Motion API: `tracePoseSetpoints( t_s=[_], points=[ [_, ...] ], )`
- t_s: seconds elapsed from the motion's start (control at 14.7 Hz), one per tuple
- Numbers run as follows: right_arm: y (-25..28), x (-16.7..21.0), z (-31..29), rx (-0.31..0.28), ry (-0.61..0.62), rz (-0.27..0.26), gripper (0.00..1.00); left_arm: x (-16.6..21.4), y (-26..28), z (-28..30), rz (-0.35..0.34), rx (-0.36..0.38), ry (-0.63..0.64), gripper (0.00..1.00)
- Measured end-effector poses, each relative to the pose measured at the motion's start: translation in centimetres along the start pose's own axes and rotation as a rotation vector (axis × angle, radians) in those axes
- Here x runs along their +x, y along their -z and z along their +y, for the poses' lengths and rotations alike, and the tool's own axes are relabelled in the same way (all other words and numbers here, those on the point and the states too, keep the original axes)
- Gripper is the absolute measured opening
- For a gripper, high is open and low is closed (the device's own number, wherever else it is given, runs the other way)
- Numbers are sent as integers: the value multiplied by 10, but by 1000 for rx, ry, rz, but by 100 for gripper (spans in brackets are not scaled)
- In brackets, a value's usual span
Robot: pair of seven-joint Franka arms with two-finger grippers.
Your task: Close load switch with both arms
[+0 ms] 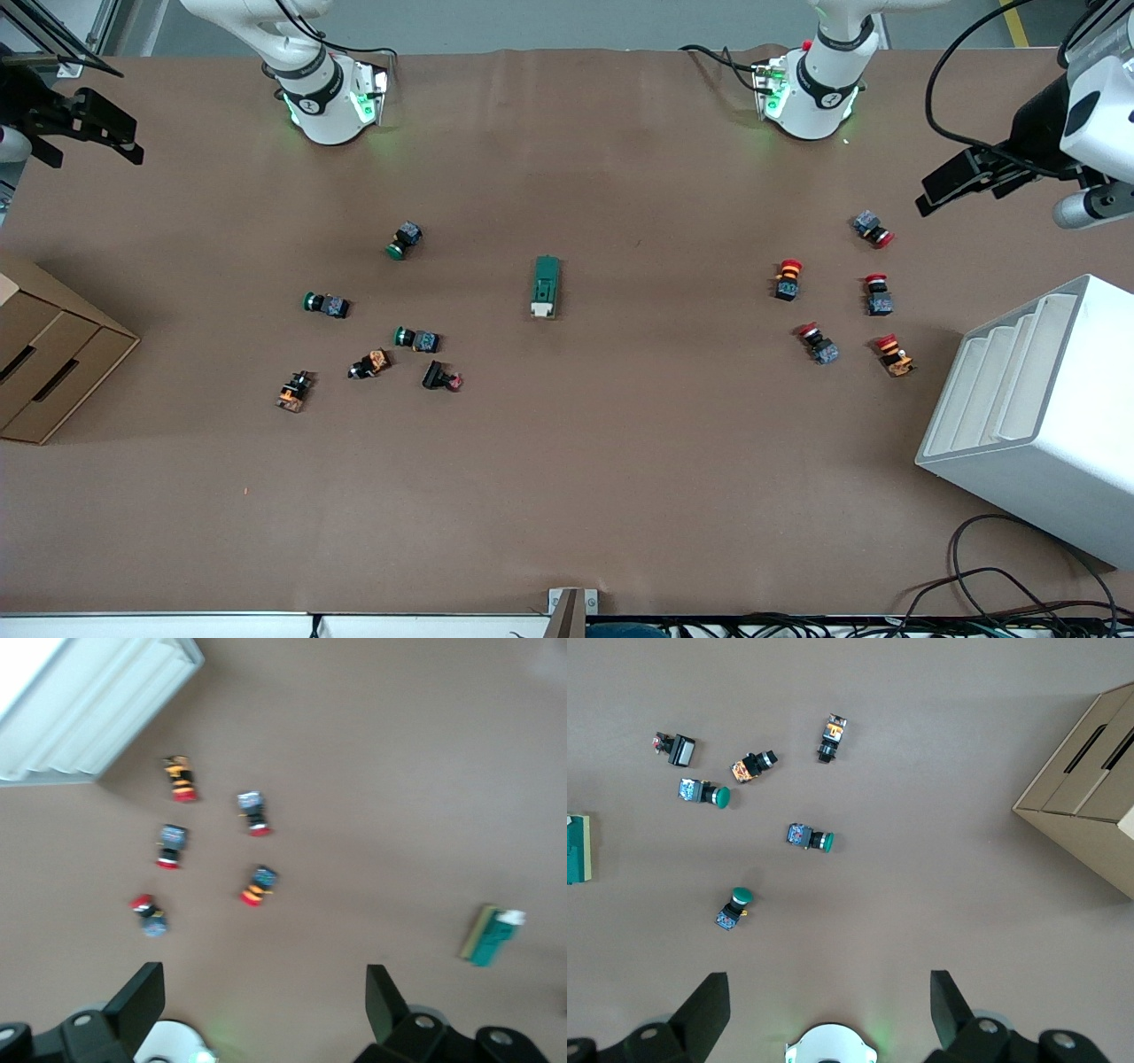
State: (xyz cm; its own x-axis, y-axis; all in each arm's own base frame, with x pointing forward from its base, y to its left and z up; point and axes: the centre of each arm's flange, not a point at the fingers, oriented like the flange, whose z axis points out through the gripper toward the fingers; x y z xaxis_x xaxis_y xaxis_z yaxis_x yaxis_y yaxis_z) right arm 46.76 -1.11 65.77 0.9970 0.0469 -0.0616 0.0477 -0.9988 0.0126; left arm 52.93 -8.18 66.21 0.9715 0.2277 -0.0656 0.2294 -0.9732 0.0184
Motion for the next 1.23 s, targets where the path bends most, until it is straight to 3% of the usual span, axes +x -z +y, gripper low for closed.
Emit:
tracePoseSetpoints(
  t_s=[0.61,1.23],
  points=[
    [0,0,0,0,0,0,100,-23,-10,-18,27,41,-318,100],
    [0,0,-1,0,2,-1,100,-21,-13,-20,37,40,-322,100]
  ],
)
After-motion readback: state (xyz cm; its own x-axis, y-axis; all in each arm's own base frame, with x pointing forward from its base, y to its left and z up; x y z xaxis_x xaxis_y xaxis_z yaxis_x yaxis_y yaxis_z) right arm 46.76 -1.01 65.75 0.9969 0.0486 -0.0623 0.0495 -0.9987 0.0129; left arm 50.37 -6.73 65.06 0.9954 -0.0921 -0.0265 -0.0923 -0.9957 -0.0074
